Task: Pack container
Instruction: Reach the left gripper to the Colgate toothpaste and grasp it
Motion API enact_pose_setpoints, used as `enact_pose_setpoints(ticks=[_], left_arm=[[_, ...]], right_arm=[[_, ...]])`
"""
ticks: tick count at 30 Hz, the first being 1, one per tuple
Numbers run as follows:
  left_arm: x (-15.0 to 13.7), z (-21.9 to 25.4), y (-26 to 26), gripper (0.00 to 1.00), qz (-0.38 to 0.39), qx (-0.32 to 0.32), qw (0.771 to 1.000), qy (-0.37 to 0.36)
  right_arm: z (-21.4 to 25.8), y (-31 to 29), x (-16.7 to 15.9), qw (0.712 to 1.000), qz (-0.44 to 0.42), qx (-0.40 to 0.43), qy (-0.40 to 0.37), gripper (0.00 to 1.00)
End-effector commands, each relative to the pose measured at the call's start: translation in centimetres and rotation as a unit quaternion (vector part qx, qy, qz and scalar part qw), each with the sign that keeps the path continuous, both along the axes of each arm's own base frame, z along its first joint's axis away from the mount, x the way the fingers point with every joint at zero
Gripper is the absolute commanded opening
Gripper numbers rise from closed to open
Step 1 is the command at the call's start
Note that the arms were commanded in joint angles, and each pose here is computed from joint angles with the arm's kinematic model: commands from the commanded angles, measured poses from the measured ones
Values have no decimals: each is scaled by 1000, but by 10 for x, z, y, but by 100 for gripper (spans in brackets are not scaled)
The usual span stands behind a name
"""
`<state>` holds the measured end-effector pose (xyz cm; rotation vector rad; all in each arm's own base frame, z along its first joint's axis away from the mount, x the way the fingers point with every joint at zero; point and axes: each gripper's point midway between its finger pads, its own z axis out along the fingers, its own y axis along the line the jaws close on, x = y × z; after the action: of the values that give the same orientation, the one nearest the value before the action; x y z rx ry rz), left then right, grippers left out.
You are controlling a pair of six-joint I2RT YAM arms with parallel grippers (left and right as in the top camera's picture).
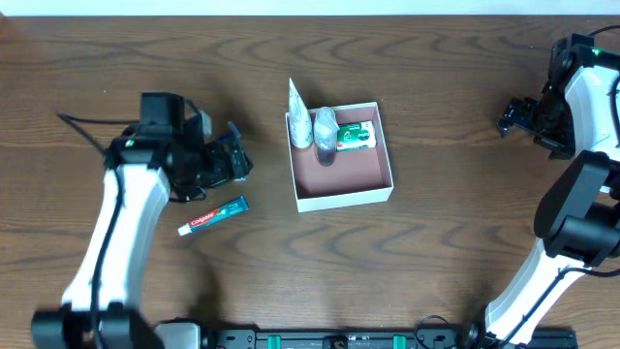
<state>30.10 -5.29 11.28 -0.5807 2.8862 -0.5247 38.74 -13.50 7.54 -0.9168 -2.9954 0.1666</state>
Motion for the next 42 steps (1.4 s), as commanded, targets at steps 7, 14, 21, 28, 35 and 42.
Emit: enact_pose_setpoints(ticks=[7,14,21,28,35,42], left_arm=[[-25,-76,42,98,387,80,895,207],[-23,-105,31,98,443,38,870,213],[-32,-143,27,98,461,10,866,191],[-49,-166,47,98,466,59,868,160],[-62,-169,57,88,445,100,875,163],[-79,-168,57,59,431,117,874,192]], right_arm=[[1,-3,0,1000,-7,-5,0,99],[1,-3,0,1000,-7,-5,0,99],[1,-3,0,1000,-7,-5,0,99],[1,-3,0,1000,-7,-5,0,99],[1,-3,0,1000,-7,-5,0,99],[1,-3,0,1000,-7,-5,0,99]])
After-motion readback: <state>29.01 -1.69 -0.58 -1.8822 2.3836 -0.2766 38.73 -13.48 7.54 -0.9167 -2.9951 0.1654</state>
